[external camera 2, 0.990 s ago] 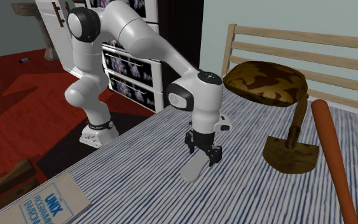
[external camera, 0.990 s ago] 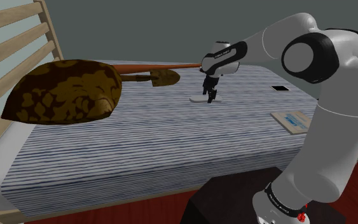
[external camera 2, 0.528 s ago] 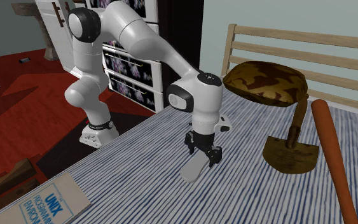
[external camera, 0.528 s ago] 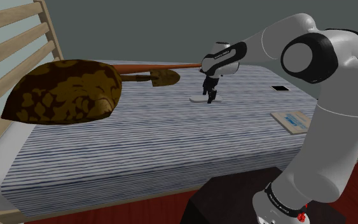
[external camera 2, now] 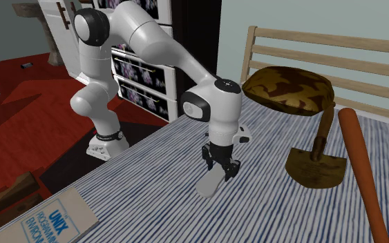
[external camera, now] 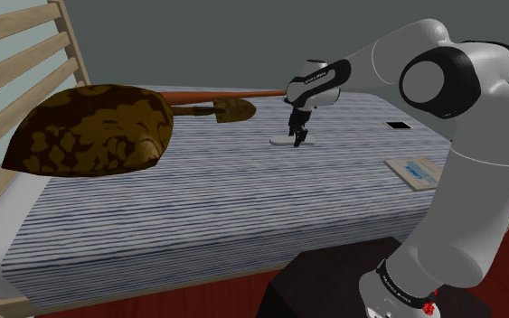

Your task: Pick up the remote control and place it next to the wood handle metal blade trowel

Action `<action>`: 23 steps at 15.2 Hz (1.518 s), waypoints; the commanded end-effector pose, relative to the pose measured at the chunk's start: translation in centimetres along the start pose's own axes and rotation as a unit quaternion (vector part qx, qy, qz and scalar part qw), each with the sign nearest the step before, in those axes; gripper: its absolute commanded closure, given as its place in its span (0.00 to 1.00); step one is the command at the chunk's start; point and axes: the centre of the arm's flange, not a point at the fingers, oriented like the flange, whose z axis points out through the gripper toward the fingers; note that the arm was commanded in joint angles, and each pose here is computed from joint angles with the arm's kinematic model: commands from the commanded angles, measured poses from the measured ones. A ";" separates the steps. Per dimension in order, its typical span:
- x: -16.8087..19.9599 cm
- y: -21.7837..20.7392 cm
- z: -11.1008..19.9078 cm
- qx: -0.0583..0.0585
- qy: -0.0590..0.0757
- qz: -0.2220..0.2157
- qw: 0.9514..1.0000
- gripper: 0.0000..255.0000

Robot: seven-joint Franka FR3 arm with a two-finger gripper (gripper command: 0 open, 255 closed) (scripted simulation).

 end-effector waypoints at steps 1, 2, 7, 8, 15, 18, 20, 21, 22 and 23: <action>0.0 0.0 0.0 0.000 0.000 0.000 1.000 1.00; 0.0 0.0 0.0 0.000 0.000 0.000 1.000 1.00; 0.0 0.1 -2.7 0.000 0.000 0.000 1.000 1.00; 0.0 0.1 -3.2 0.000 0.000 0.000 1.000 1.00; -0.1 0.1 -6.9 0.000 0.000 0.000 1.000 1.00; -0.1 0.2 -8.5 0.000 0.000 0.000 1.000 1.00; -0.1 0.2 -9.5 0.000 0.000 0.000 1.000 1.00; -0.1 0.2 -10.0 0.000 0.000 0.000 1.000 1.00; -0.1 0.2 -10.6 0.000 0.000 0.000 1.000 1.00; -0.1 0.2 -11.1 0.000 0.000 0.000 1.000 1.00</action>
